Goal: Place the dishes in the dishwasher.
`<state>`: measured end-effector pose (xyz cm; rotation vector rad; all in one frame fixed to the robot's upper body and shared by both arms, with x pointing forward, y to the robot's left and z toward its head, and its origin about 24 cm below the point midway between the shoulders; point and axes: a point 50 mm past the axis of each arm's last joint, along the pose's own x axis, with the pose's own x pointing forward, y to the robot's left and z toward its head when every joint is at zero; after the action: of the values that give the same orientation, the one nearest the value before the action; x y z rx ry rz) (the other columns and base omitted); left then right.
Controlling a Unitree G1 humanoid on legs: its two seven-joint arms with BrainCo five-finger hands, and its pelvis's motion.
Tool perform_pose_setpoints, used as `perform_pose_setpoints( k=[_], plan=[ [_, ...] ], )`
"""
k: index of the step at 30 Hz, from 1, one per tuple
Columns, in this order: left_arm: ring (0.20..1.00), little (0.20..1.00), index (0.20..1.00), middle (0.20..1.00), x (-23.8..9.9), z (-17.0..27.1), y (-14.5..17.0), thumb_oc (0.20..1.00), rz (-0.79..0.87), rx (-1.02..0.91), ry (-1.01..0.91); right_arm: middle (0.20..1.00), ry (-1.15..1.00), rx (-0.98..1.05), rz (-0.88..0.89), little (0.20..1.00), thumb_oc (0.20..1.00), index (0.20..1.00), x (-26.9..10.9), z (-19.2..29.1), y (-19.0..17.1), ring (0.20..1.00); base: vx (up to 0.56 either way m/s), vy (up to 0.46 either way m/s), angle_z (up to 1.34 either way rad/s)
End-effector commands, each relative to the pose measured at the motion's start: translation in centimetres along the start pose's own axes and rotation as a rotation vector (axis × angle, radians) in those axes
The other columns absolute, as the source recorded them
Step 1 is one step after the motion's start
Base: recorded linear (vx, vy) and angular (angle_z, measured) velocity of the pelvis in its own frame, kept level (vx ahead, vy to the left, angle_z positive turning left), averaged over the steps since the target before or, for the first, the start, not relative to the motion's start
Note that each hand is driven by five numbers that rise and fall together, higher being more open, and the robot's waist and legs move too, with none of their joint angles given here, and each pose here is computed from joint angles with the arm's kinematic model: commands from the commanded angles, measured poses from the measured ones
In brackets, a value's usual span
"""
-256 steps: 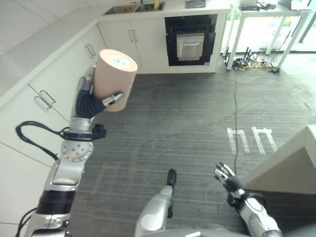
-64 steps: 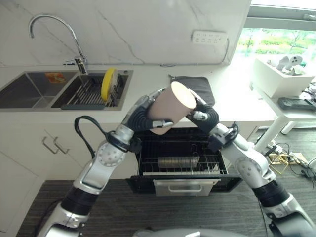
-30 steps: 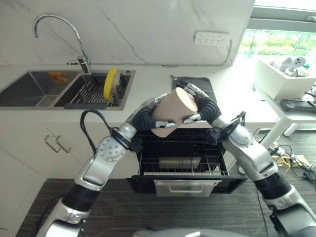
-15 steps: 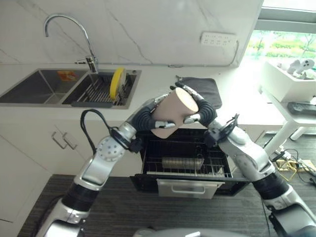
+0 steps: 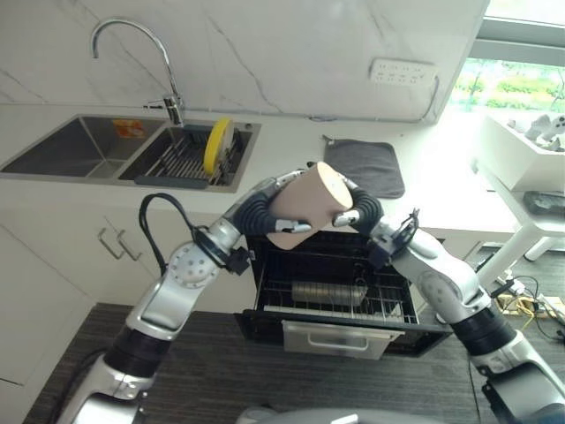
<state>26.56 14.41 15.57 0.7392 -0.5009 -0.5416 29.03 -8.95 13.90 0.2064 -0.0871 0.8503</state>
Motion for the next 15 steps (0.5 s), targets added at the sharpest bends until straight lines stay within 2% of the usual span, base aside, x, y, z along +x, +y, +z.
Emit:
perform_pose_setpoints(
  k=[1,10,11,12,13,15],
  plan=[
    [0.200,0.200,0.200,0.200,2.2,3.9,0.2,0.200,-0.034,0.077,-0.232,1.000,-0.130,-0.057,0.210,1.000,1.000,1.000,3.2,3.3,3.6,1.000,0.00,0.000,0.00],
    [0.200,0.200,0.200,0.200,2.1,3.6,0.2,0.200,-0.045,0.048,-0.211,1.000,-0.168,-0.283,0.239,1.000,1.000,1.000,3.4,4.7,3.9,1.000,0.00,0.000,0.00],
    [0.200,0.200,0.200,0.200,2.1,3.6,0.2,0.200,-0.042,0.047,-0.209,0.837,-0.175,-0.295,0.237,0.837,0.837,0.837,3.4,4.9,3.9,0.837,0.00,0.000,0.00],
    [0.200,0.200,0.200,0.200,2.1,3.5,0.2,0.200,-0.040,0.043,-0.207,0.347,-0.188,-0.313,0.232,0.347,0.347,0.347,3.4,5.1,3.9,0.347,0.00,0.000,0.00],
    [0.200,0.200,0.200,0.200,2.1,3.5,0.2,0.200,-0.038,0.040,-0.206,0.200,-0.198,-0.325,0.227,0.200,0.200,0.200,3.4,5.3,3.8,0.200,0.00,0.000,0.00],
    [0.200,0.200,0.200,0.200,2.2,3.5,0.3,0.200,-0.032,0.035,-0.203,0.200,-0.207,-0.347,0.220,0.200,0.200,0.200,3.5,5.6,3.8,0.200,0.00,0.000,0.00]
  ],
)
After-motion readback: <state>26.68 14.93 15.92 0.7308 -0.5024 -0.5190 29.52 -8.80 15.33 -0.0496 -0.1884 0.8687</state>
